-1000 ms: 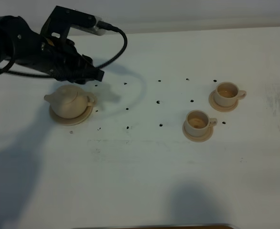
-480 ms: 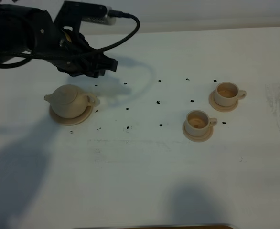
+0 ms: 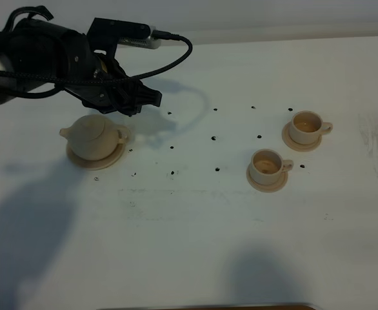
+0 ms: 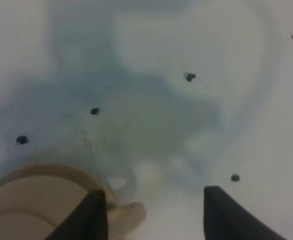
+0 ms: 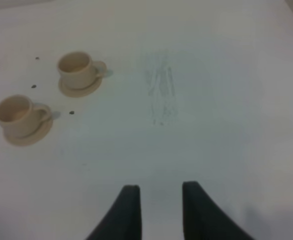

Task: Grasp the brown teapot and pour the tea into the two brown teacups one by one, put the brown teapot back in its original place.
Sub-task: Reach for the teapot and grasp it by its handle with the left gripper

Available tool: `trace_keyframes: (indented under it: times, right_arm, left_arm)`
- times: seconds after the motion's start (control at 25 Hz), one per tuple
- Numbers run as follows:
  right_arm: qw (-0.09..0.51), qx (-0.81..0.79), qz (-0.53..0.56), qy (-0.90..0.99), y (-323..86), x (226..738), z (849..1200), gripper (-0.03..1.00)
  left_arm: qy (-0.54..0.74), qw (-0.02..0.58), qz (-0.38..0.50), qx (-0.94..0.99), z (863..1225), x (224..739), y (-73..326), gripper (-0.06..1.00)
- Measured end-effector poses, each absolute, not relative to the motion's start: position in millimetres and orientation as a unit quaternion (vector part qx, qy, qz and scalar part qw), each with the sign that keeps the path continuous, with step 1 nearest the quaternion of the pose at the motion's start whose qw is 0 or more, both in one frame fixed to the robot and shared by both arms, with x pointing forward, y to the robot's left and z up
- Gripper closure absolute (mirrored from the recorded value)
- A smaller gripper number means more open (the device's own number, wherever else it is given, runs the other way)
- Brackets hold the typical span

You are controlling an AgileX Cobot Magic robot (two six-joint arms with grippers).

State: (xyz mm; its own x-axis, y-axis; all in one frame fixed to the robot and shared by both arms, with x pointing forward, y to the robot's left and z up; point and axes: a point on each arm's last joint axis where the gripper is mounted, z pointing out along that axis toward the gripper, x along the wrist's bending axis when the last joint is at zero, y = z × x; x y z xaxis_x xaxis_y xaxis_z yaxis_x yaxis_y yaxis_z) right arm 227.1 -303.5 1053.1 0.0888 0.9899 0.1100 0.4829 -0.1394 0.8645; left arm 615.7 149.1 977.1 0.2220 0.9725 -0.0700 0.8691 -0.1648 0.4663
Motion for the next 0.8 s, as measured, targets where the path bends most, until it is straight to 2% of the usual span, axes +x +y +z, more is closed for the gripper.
trace_keyframes:
  times: [0.8]
  right_arm:
    - [0.339, 0.655, 0.375, 0.562, -303, 227, 1053, 0.75]
  left_arm:
    - [0.620, 0.184, 0.113, 0.754, 942, 633, 143, 0.52]
